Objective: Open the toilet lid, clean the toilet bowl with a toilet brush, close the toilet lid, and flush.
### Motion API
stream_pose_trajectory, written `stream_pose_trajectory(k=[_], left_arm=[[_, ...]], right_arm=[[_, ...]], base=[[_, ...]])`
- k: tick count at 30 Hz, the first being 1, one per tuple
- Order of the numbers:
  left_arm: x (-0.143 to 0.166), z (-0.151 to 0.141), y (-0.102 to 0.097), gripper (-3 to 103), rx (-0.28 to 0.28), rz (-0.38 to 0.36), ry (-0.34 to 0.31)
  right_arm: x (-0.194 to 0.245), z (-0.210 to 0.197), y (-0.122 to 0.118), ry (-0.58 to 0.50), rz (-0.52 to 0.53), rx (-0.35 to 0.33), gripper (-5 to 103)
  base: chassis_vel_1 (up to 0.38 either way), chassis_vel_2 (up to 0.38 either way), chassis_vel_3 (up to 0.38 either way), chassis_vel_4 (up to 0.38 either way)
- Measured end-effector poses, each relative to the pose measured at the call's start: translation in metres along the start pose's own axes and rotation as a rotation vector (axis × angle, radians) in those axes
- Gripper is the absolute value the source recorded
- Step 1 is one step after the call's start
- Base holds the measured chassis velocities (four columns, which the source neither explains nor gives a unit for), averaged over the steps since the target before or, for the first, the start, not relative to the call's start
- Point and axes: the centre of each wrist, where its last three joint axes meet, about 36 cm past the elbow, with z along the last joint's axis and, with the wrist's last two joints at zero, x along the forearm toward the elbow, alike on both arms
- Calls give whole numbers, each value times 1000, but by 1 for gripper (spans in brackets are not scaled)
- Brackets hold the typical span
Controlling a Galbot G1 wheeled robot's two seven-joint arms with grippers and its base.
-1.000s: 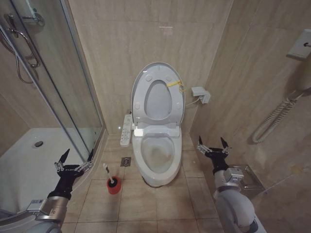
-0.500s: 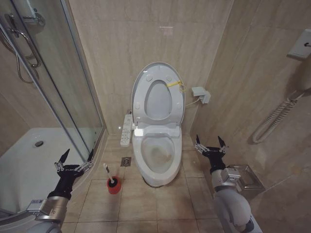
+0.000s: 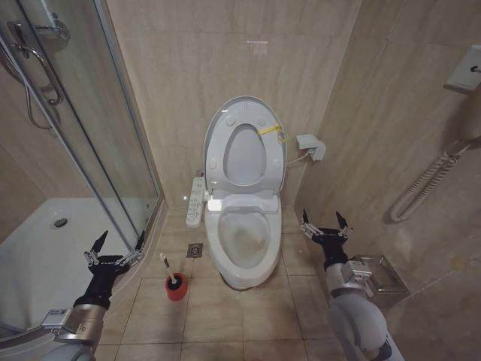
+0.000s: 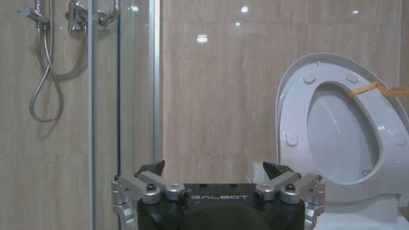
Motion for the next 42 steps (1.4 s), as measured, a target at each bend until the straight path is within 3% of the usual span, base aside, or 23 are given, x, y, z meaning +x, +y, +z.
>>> stream_pose_trajectory(k=[42], left_arm=[[0, 0, 0, 100, 0, 0, 0]], right_arm=[[0, 0, 0, 2, 1, 1, 100]], base=[[0, 0, 0, 0]])
